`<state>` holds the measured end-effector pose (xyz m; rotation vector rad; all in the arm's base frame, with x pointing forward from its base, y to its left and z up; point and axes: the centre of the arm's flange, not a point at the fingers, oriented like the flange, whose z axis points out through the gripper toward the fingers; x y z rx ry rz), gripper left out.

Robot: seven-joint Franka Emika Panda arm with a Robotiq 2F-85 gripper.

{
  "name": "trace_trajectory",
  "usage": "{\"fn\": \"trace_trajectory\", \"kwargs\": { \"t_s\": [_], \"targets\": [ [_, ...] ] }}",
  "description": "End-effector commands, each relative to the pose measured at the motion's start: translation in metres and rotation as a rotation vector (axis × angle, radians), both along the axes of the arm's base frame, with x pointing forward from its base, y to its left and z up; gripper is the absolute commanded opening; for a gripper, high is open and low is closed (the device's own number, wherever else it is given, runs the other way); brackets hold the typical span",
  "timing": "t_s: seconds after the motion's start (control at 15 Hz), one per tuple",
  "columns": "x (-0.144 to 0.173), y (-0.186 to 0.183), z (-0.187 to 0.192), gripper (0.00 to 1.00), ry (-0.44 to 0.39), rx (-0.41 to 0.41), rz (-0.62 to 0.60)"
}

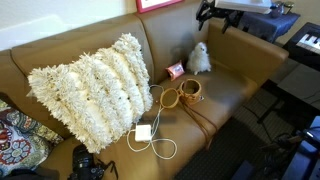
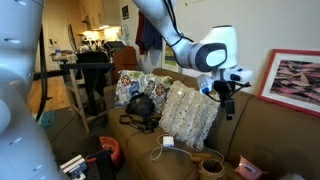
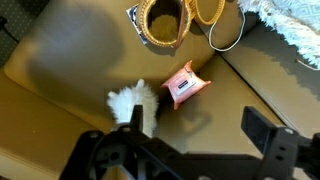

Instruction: Move the brown bag to the left side of the sofa

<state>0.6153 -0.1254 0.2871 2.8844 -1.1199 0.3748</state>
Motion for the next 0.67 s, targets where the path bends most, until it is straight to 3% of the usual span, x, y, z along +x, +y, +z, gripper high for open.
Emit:
{"fn": "trace_trajectory", "kwargs": {
  "t_s": [0.0, 0.6],
  "targets": [
    [-0.0027, 0.001, -0.0038, 1.0, -0.002, -0.003, -0.012],
    [-0.0063, 0.0032, -0.0091, 1.0, -0.002, -0.003, -0.02]
  ]
}}
